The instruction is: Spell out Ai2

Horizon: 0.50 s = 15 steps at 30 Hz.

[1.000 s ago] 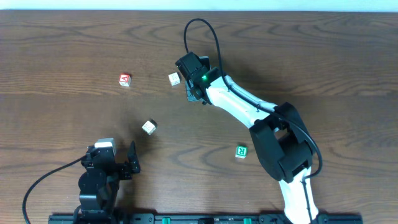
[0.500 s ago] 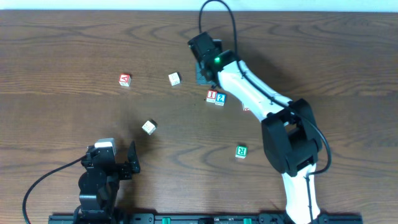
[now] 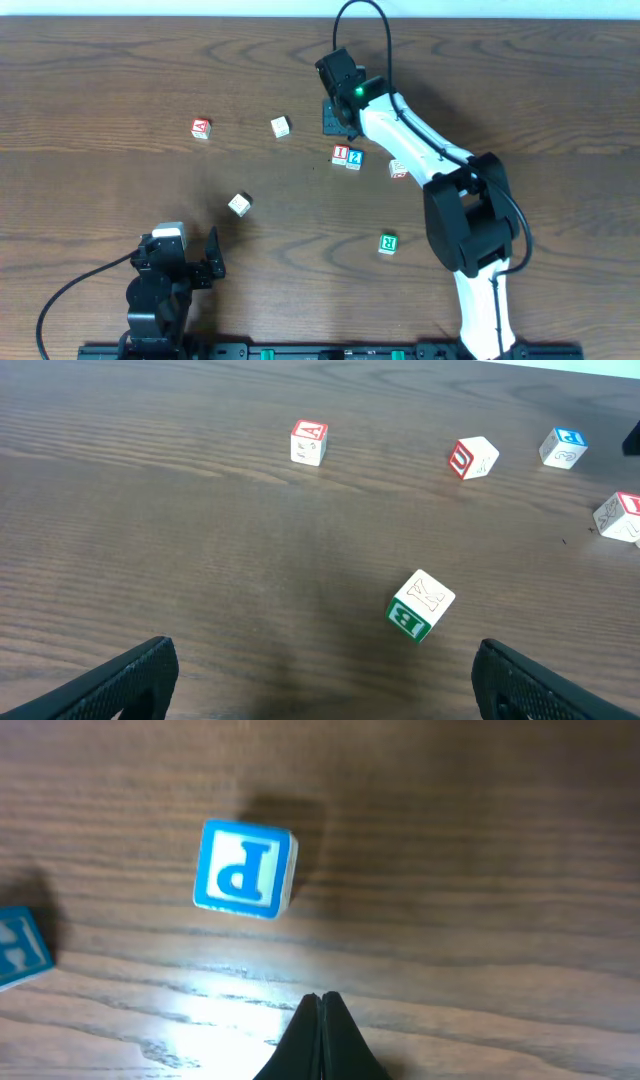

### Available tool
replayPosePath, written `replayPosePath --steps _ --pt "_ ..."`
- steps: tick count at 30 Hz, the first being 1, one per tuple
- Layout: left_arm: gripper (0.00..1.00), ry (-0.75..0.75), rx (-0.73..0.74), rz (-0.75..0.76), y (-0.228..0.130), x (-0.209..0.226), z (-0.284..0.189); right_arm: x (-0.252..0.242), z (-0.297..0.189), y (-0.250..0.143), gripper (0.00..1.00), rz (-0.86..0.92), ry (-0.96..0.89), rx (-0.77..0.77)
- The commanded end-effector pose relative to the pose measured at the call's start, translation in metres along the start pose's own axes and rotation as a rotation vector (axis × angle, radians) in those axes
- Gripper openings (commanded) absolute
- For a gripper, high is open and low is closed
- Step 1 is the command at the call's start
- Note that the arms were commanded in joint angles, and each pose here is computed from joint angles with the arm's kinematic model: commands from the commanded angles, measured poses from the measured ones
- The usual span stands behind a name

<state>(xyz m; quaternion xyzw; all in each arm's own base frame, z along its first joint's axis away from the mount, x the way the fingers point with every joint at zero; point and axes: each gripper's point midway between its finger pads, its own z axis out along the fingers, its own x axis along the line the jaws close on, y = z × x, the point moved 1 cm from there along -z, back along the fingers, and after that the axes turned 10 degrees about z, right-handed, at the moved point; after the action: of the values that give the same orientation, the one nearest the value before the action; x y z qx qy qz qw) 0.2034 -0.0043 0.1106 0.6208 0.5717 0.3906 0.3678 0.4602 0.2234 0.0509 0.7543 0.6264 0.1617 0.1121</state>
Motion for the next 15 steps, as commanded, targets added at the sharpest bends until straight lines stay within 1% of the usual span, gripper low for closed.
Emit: replayPosePath --steps 1,15 --pt "0.95 0.001 0.01 0.002 -0.005 0.0 0.002 -0.003 0.014 -0.013 0.02 0.006 -0.008 0.051" --pt "0.95 0.001 0.01 0.002 -0.005 0.0 0.002 -0.006 0.016 -0.03 0.02 0.004 -0.017 0.126"
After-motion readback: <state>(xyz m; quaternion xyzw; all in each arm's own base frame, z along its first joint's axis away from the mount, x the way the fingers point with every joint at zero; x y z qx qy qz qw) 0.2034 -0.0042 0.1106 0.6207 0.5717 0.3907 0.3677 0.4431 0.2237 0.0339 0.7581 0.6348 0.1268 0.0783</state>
